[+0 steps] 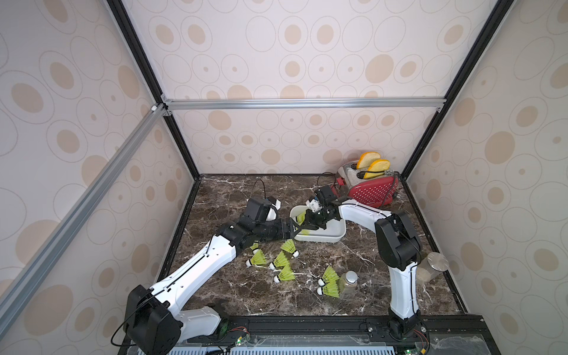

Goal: Put the shuttlecocks into the storage box
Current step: Place the shuttlecock in the storage box.

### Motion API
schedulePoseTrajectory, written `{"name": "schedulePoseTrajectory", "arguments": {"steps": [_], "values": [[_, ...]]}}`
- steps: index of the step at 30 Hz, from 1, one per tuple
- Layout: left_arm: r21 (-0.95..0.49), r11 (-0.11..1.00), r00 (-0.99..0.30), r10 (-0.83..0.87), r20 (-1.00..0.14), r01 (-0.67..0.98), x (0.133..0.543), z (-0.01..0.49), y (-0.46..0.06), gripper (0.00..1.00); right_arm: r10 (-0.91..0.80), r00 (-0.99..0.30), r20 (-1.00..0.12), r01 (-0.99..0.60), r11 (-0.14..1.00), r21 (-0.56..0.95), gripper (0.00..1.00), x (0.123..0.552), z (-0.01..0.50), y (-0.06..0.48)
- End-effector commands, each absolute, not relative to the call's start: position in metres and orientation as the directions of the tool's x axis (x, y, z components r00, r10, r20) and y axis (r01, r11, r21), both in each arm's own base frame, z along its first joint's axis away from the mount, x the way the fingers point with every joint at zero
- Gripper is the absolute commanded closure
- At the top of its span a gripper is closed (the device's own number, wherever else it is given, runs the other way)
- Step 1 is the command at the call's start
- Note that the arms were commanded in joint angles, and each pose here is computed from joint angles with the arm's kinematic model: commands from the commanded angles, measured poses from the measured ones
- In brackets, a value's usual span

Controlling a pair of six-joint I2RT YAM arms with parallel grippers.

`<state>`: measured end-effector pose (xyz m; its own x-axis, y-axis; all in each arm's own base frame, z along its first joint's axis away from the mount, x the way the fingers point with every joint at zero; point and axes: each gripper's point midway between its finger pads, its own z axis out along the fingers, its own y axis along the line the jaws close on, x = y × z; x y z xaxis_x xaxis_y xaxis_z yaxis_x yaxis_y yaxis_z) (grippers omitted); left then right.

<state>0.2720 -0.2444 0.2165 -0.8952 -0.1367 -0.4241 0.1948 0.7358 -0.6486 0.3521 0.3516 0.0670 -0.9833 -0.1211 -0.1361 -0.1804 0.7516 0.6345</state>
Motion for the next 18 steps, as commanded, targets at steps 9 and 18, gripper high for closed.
{"name": "schedulePoseTrajectory", "arguments": {"steps": [9, 18], "values": [[-0.661, 0.725, -0.894, -0.148, -0.423, 0.193, 0.272, 0.218, -0.243, 0.14, -0.125, -0.986, -0.111, -0.167, 0.763, 0.624, 0.83, 0.352, 0.060, 0.349], [-0.662, 0.723, -0.893, -0.145, -0.426, 0.198, 0.271, 0.219, -0.244, 0.14, -0.111, -0.984, -0.140, -0.174, 0.772, 0.611, 0.62, 0.354, 0.076, 0.344]]}}
